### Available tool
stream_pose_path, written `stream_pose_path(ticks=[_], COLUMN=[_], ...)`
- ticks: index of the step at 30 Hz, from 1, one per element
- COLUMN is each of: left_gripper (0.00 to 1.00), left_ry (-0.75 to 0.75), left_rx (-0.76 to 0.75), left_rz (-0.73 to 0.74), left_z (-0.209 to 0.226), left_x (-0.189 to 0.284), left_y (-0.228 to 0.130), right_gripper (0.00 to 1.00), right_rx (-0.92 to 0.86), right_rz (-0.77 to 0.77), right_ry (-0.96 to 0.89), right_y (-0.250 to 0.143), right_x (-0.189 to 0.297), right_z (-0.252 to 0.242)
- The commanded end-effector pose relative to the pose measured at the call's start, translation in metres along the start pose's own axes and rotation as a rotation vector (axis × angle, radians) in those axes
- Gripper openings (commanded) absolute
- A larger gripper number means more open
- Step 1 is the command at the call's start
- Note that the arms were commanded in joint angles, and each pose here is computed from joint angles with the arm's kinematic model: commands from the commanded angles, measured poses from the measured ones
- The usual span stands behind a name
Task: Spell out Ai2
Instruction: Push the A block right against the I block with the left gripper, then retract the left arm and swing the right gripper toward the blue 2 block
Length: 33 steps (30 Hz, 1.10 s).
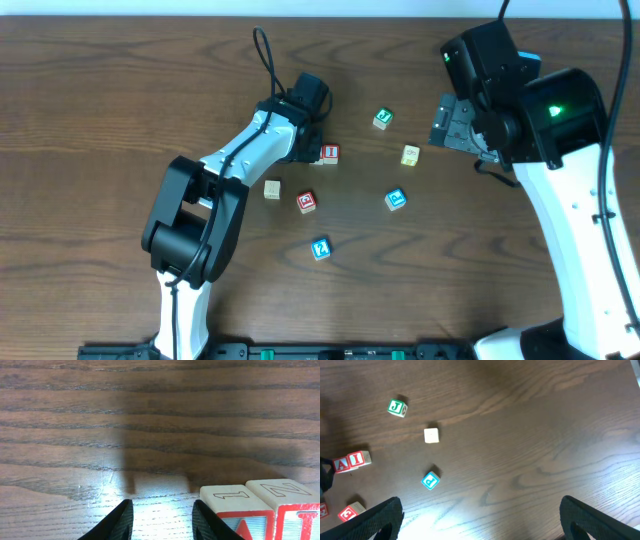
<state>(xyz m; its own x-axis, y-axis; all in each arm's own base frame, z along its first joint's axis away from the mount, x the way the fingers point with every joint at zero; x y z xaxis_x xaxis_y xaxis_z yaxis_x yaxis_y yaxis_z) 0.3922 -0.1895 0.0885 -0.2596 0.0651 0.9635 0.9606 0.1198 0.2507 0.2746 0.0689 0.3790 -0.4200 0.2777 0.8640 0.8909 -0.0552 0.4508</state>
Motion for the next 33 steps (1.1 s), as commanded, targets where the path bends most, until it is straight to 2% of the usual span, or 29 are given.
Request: stream_pose_path(ticks=[1, 7, 12, 16, 21, 25, 28, 33], left_gripper=[0.4, 0.38, 0.39, 0.39, 0.4, 0.45, 0.45, 0.45], left_ry=[-0.004, 0.006, 0.123, 0.145, 0.125, 0.039, 0.055, 0.04], left_rx=[0.004, 0.002, -0.029, -0.02, -0.024, 0.005, 0.067, 0.043], left_rz=[0.001, -0.005, -0.029, 0.012, 0.013, 0.041, 0.052, 0.011], left_z=[-0.003, -0.002, 0.015, 0.027, 0.031, 0.032, 0.041, 0.045], left_x=[-0.002, -0.002, 0.001, 0.016, 0.059, 0.104, 0.141, 0.185], left_y=[0.002, 0.002, 0.006, 0.008, 0.005, -0.007, -0.024, -0.043], right_gripper=[0.99, 0.99, 0.99, 0.99, 0.99, 0.99, 0.99, 0.99], right_rx=[-0.004, -0.004, -0.003, -0.004, 0.002, -0.01, -0.03, -0.019], right_rz=[-0.015, -0.015, -0.013, -0.014, -0.001, -0.004, -0.041, -0.099], right_ry=[-0.007, -0.008, -0.008, -0.008, -0.012, 0.009, 0.043, 0.106], right_y=[0.001, 0.001, 0.001, 0.001, -0.001, -0.006, -0.014, -0.031], right_x=[0.003, 0.003, 0.003, 0.003, 0.003, 0.01, 0.027, 0.053], right_z=[-0.004, -0.004, -0.005, -0.004, -0.005, -0.009, -0.02, -0.037])
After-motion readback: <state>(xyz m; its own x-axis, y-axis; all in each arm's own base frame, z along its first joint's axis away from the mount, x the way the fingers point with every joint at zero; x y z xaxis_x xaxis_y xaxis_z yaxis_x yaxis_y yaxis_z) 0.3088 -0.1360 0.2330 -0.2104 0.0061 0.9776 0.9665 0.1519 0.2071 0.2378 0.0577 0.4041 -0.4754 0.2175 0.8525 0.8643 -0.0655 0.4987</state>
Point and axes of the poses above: each gripper's point midway between its finger pads, its own x axis back along the fingers, its own z axis along the line the jaws close on, y = z × x, the point moved 8 cm from there along x, back along the fingers, and after that the axes turned 12 degrees about x, right-handed, at the moved point
